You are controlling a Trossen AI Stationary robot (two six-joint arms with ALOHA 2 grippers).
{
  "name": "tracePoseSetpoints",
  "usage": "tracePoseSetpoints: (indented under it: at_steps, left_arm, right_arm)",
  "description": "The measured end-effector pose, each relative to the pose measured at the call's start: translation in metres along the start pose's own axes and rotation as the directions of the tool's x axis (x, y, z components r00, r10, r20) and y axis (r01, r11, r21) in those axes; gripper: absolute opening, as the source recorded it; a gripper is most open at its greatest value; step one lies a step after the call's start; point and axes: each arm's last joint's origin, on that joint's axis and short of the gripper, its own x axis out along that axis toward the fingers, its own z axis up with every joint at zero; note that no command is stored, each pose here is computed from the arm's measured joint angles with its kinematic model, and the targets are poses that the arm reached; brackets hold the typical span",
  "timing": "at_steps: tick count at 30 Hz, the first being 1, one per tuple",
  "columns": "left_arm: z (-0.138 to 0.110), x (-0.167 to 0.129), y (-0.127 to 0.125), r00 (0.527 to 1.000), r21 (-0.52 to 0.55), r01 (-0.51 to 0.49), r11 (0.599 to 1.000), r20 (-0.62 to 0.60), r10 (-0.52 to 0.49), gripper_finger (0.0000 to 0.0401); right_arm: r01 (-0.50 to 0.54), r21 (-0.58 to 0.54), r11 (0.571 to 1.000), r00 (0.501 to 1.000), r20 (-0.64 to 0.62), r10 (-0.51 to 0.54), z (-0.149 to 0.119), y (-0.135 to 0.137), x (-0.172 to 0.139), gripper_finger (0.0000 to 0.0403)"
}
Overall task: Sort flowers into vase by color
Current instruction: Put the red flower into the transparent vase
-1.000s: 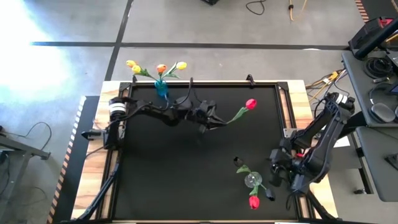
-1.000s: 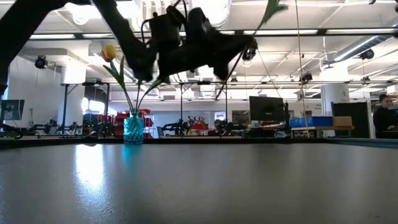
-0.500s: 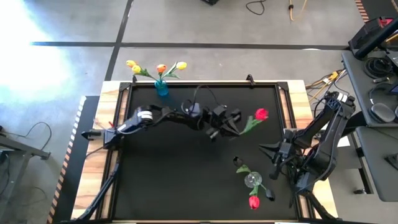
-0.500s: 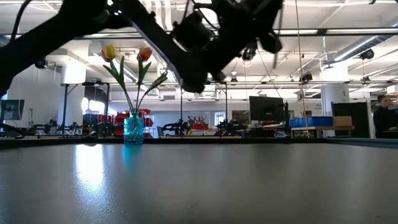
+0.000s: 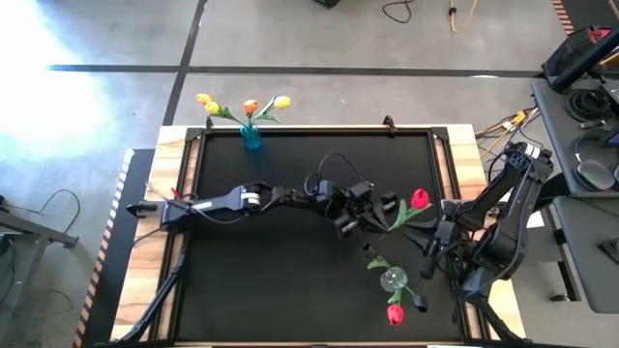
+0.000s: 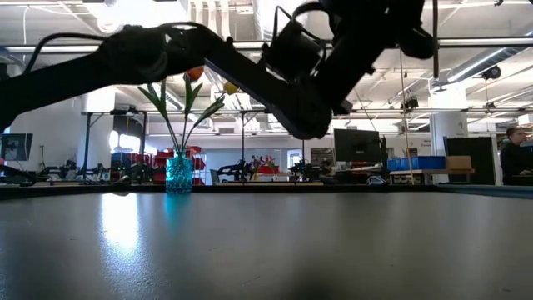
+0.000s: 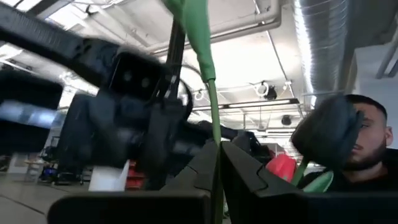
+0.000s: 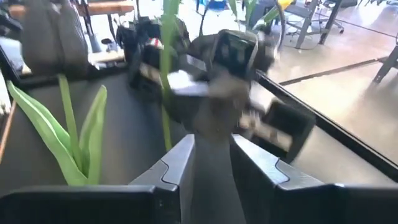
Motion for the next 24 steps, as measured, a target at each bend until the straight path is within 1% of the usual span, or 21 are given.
tracePoseSetpoints:
  at_steps: [3,7,10,13,16,18,20,22,24]
  left_arm:
    - [-0.007,-0.007,0.005,1.000,-0.006,-0.017,1.000,0.008,0.017,0.0000]
    - [-0.006,-0.013,0.011,0.999,0.008,-0.040,0.999,0.011,0.040,0.0000]
    - [-0.008,-0.013,0.011,0.999,0.026,-0.049,0.998,0.006,0.049,0.0000]
    - [-0.010,-0.012,0.014,0.998,0.033,-0.065,0.997,-0.021,0.066,0.0000]
    - [-0.012,-0.012,0.016,0.996,0.046,-0.080,0.996,-0.038,0.082,0.0000]
    - [-0.012,-0.012,0.017,0.995,0.056,-0.089,0.994,-0.046,0.091,0.0000]
    - [-0.012,-0.013,0.018,0.994,0.070,-0.092,0.993,-0.048,0.096,0.0000]
    - [-0.011,-0.014,0.019,0.993,0.078,-0.099,0.992,-0.053,0.103,0.0000]
    - [-0.010,-0.016,0.022,0.992,0.087,-0.110,0.990,-0.060,0.115,0.0000]
  right_arm:
    - [-0.001,0.007,1.000,0.999,0.037,0.001,0.006,0.001,-0.002,0.0108]
    - [0.002,0.012,1.000,0.994,0.110,-0.004,0.013,0.004,-0.004,0.0135]
    - [0.021,0.019,1.000,0.990,0.137,-0.023,0.017,0.005,-0.001,0.0151]
    - [0.050,0.035,0.998,0.984,0.167,-0.056,0.020,0.004,0.003,0.0158]
    - [0.079,0.055,0.995,0.982,0.170,-0.087,0.023,0.003,0.009,0.0159]
    - [0.096,0.062,0.993,0.980,0.169,-0.105,0.024,0.004,0.014,0.0153]
    - [0.106,0.058,0.993,0.979,0.169,-0.115,0.025,0.006,0.017,0.0140]
    - [0.106,0.056,0.993,0.979,0.170,-0.114,0.026,0.007,0.018,0.0114]
    - [0.104,0.044,0.994,0.979,0.172,-0.110,0.028,0.009,0.017,0.0076]
